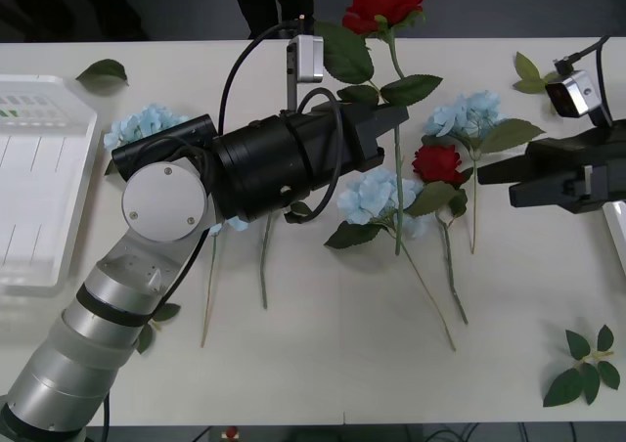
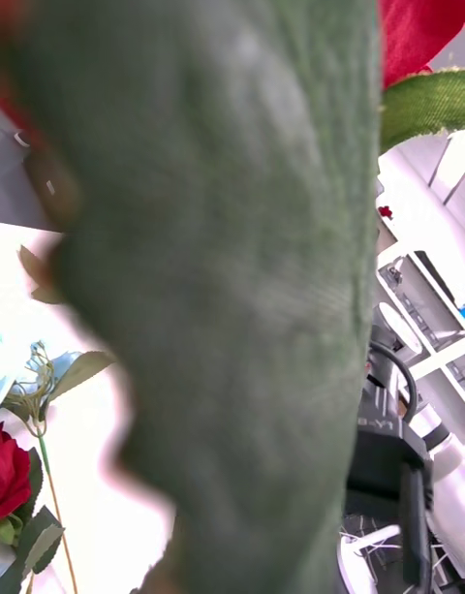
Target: Place the red flowers into the right box and the blue flowers into the left box. If a person shows an open palm, hand one flower to the person first, then continue sorting.
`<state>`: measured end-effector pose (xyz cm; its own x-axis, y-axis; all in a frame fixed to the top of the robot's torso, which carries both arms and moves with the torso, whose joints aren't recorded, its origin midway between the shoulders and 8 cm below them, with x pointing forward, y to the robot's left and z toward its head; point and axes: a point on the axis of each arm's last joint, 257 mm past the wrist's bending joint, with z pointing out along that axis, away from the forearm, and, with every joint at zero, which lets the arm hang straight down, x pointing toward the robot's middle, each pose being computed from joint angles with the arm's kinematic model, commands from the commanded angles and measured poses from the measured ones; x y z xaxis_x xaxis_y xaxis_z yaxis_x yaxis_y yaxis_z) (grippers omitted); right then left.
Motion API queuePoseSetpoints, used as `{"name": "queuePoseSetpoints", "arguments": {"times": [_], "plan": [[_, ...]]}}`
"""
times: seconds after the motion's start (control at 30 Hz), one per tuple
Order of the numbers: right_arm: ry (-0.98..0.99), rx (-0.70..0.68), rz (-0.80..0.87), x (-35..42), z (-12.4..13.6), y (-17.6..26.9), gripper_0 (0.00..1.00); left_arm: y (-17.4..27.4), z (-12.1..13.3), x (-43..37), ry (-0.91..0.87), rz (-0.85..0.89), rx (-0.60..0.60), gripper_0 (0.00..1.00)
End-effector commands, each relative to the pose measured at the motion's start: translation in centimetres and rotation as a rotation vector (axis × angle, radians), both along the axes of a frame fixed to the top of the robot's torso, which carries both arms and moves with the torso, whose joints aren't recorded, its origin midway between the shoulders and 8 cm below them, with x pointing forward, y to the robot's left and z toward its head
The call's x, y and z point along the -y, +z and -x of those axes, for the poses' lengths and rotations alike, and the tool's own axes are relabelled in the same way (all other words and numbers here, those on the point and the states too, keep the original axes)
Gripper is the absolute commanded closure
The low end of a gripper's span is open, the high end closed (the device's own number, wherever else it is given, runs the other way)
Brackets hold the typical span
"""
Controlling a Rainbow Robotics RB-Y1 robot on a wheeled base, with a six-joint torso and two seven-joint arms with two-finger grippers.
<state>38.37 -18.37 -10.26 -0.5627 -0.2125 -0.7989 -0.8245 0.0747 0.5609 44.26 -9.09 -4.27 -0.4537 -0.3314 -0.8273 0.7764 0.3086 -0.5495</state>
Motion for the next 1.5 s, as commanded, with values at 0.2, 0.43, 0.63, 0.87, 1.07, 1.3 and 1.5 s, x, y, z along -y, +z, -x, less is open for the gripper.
{"name": "queuePoseSetpoints", "arguments": {"times": [0.2,0.43,0.63,0.87,1.07,1.3,1.5], "plan": [[0.056,-0.054,-0.055,-5.2,0.8,1.4,0.00,1.9,0.0,-0.1,-0.004,0.019,0.033,1.00],[0.065,-0.062,-0.070,-7.8,0.6,0.9,0.00,1.9,0.0,-0.1,-0.003,0.021,0.031,1.00],[0.053,-0.045,-0.060,-9.3,0.2,0.4,0.00,2.1,0.0,-0.1,-0.002,0.024,0.032,1.00],[0.042,-0.045,-0.066,-11.0,-0.2,0.2,0.60,2.1,-0.1,-0.2,0.002,0.026,0.033,1.00],[0.036,-0.050,-0.068,-11.2,-0.4,0.2,1.00,2.1,-0.1,-0.2,0.002,0.026,0.033,1.00],[0.041,-0.050,-0.073,-11.1,-0.3,0.4,1.00,2.1,-0.2,-0.3,0.003,0.028,0.032,1.00],[0.045,-0.052,-0.078,-11.1,-0.1,0.5,1.00,2.2,-0.3,-0.4,0.007,0.028,0.034,0.68]]}}
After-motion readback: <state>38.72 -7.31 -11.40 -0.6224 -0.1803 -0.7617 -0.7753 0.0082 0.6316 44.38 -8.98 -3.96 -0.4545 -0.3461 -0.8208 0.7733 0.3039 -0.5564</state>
